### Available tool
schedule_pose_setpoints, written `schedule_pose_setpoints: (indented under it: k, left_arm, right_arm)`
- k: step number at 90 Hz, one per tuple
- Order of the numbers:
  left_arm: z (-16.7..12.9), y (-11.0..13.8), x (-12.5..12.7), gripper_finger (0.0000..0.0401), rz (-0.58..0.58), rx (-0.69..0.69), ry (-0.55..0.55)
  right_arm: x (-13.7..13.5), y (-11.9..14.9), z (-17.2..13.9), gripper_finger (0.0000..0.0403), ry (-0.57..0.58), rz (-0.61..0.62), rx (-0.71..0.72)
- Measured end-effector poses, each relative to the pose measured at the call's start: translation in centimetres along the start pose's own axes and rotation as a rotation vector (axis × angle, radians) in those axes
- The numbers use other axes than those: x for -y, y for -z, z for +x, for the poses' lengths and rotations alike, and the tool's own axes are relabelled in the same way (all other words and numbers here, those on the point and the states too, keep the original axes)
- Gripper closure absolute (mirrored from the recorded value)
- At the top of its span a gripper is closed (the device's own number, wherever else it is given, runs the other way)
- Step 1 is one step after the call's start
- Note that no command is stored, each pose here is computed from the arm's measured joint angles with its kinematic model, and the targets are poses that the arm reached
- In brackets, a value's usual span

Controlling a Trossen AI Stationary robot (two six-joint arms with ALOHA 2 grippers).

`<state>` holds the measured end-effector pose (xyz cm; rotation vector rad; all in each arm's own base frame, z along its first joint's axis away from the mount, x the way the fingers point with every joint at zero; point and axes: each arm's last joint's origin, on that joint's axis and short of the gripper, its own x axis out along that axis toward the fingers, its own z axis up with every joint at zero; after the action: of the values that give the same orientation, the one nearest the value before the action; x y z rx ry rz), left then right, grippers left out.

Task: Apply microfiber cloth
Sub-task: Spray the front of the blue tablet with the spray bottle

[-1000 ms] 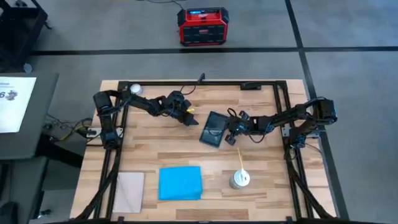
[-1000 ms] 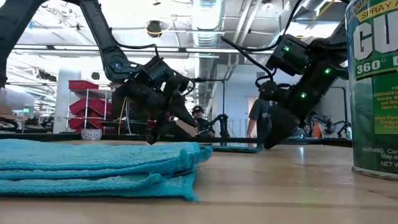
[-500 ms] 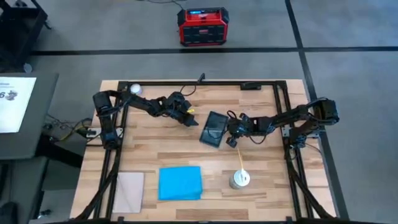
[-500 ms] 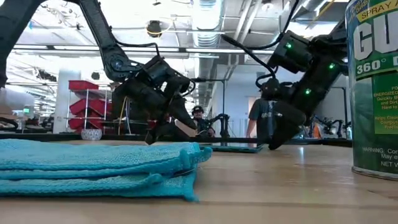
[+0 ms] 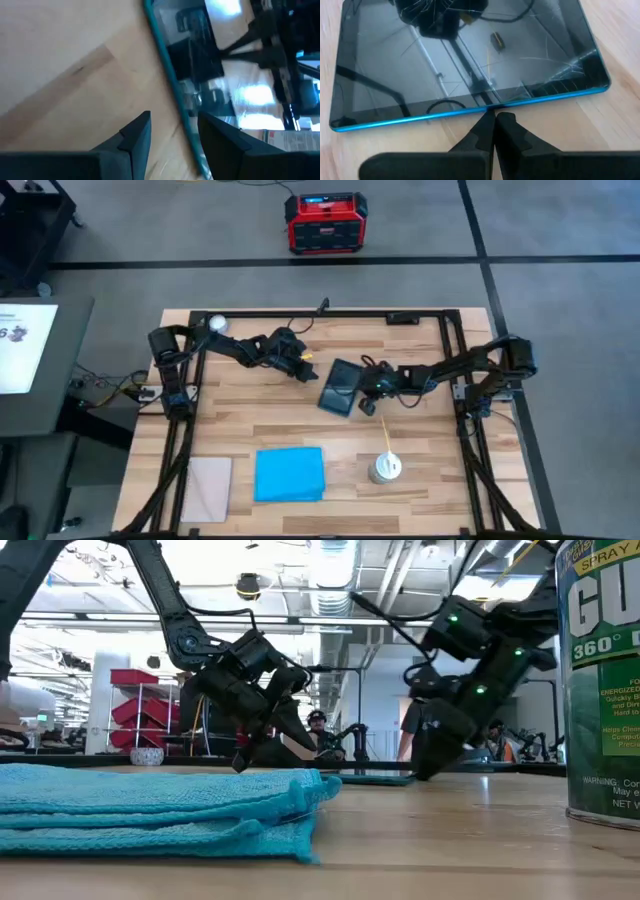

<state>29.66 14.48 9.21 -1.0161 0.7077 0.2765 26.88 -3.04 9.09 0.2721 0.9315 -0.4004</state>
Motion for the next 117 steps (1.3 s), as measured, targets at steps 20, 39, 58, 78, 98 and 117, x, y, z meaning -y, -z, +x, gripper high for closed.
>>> schedule_pose_setpoints:
  k: [20, 39, 58, 78, 98, 117]
  left_arm:
    - [-0.2, -0.3, -0.2, 0.0259, -0.022, 0.004, 0.011]
    - [-0.1, 0.0, 0.0, 0.0259, -0.002, -0.021, 0.026]
    - [1.0, 0.3, -0.4, 0.0259, -0.015, -0.067, 0.012]
    - [2.0, -0.8, 0.2, 0.0259, -0.04, -0.173, 0.038]
    - [2.5, -1.3, 0.2, 0.0259, 0.03, -0.262, -0.05]
    - [2.7, -1.6, 0.5, 0.0259, 0.052, -0.232, -0.047]
  right_arm:
    - [-1.4, -0.5, 0.3, 0.0403, -0.034, -0.031, 0.026]
    - [-1.1, -1.5, 0.4, 0.0403, -0.065, -0.061, 0.02]
    - [-1.0, -1.5, 0.4, 0.0403, -0.065, -0.073, 0.022]
    - [-1.0, -1.4, 0.4, 0.0403, -0.061, -0.076, 0.012]
    - [-1.2, -1.4, 0.4, 0.0403, -0.068, -0.067, 0.01]
    - [-1.2, -1.5, 0.4, 0.0403, -0.072, -0.062, 0.021]
